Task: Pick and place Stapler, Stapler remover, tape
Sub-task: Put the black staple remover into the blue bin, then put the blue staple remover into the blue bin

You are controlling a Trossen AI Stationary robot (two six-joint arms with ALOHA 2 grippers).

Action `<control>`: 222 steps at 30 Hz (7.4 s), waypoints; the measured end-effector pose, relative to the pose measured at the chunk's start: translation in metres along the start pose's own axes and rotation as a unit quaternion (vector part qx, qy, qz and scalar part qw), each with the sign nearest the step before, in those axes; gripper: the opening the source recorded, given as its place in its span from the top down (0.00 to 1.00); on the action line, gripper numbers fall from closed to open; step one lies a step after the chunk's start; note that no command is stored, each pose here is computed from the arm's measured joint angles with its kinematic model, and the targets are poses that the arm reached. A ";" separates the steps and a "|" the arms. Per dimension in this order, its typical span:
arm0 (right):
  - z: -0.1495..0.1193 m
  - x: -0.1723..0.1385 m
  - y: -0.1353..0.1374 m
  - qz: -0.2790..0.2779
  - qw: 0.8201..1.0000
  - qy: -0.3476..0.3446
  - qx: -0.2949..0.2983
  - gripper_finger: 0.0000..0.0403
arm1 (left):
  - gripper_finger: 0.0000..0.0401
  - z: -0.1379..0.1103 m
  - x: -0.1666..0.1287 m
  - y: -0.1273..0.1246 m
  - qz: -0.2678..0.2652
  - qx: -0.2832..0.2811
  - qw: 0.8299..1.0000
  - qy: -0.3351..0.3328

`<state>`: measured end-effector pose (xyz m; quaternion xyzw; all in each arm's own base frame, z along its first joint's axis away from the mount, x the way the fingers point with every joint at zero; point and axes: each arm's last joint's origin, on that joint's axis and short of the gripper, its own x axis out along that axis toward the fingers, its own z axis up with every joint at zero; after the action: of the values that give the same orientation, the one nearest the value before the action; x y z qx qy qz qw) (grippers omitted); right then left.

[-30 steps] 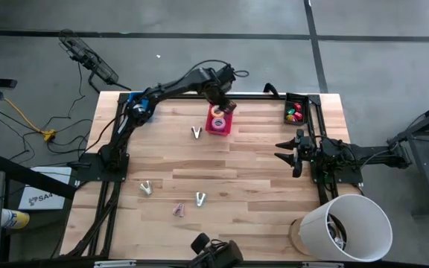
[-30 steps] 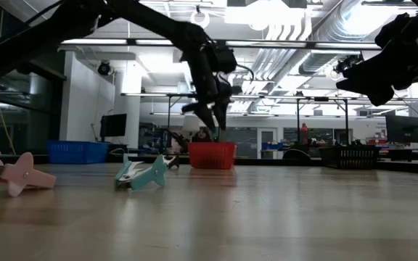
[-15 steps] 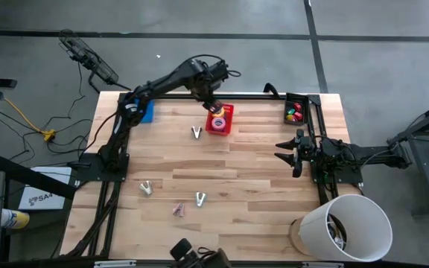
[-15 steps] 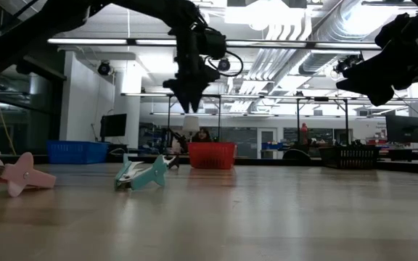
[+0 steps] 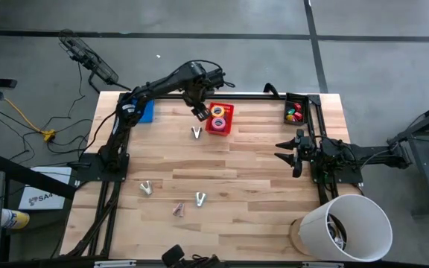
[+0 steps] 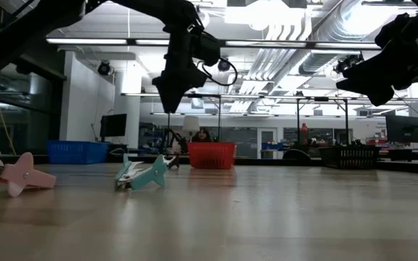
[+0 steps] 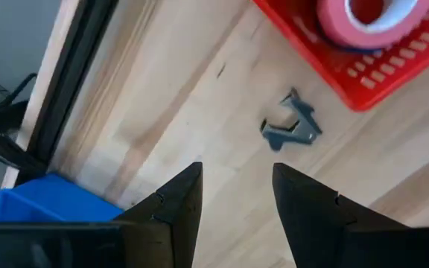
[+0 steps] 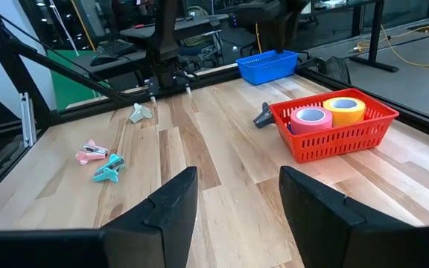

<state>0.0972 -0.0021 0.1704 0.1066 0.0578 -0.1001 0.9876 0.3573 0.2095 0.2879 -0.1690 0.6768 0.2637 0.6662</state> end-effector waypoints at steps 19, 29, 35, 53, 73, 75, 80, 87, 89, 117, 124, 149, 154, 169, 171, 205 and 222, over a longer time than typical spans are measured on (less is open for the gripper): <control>0.000 0.000 0.000 0.000 1.000 0.000 0.000 0.55 | 0.60 -0.036 0.066 -0.009 -0.069 -0.116 0.991 0.013; 0.000 0.000 0.000 0.000 1.000 0.000 0.000 0.55 | 0.60 -0.041 0.103 -0.016 -0.082 -0.209 0.974 -0.016; 0.000 0.000 0.000 0.000 1.000 0.000 0.000 0.55 | 0.60 -0.037 0.104 -0.019 -0.077 -0.223 0.971 -0.042; 0.000 0.000 0.000 0.000 1.000 0.000 0.000 0.55 | 0.60 -0.037 0.109 -0.021 -0.056 -0.245 0.966 -0.058; 0.000 0.000 0.000 0.000 1.000 0.000 0.000 0.55 | 0.65 -0.050 0.132 -0.025 -0.073 -0.264 0.961 -0.031; 0.000 0.000 0.000 0.000 1.000 0.000 0.000 0.55 | 0.70 -0.050 0.132 -0.026 -0.077 -0.262 0.962 -0.029; 0.000 0.000 0.000 0.000 1.000 0.000 0.000 0.55 | 0.85 -0.051 0.132 -0.026 -0.083 -0.245 0.966 -0.026; 0.000 0.000 0.000 0.000 1.000 0.000 0.000 0.55 | 0.89 -0.057 0.128 -0.025 -0.085 -0.215 0.973 -0.006; 0.000 0.000 0.000 0.000 1.000 0.000 0.000 0.55 | 0.89 -0.062 0.121 -0.022 -0.082 -0.212 0.974 0.000; 0.000 0.000 0.000 0.000 1.000 0.000 0.000 0.55 | 0.88 -0.145 0.038 0.135 0.118 -0.357 0.927 -0.019; 0.000 0.000 0.000 0.000 1.000 0.000 0.000 0.55 | 0.88 -0.154 0.067 0.144 0.138 -0.381 0.914 -0.009; 0.000 0.000 0.000 0.000 1.000 0.000 0.000 0.55 | 0.88 -0.144 0.064 0.120 0.227 -0.427 0.874 -0.058; 0.000 0.000 0.000 0.000 1.000 0.000 0.000 0.55 | 0.88 -0.144 0.066 0.117 0.229 -0.436 0.868 -0.064; 0.000 0.000 0.000 0.000 1.000 0.000 0.000 0.55 | 0.88 -0.158 0.101 0.110 0.250 -0.473 0.843 -0.056; 0.000 0.000 0.000 0.000 1.000 0.000 0.000 0.55 | 0.88 -0.158 0.103 0.110 0.248 -0.482 0.838 -0.063; 0.000 0.000 0.000 0.000 1.000 0.000 0.000 0.55 | 0.57 -0.169 0.080 0.106 0.172 -0.463 0.867 -0.069; 0.000 0.000 0.000 0.000 1.000 0.000 0.000 0.55 | 0.56 -0.228 -0.002 0.069 -0.092 -0.242 0.952 -0.166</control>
<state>0.0971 -0.0022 0.1703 0.1066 0.0576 -0.1001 0.9876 0.1319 0.1321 0.2927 -0.3403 0.4545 0.3816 0.7294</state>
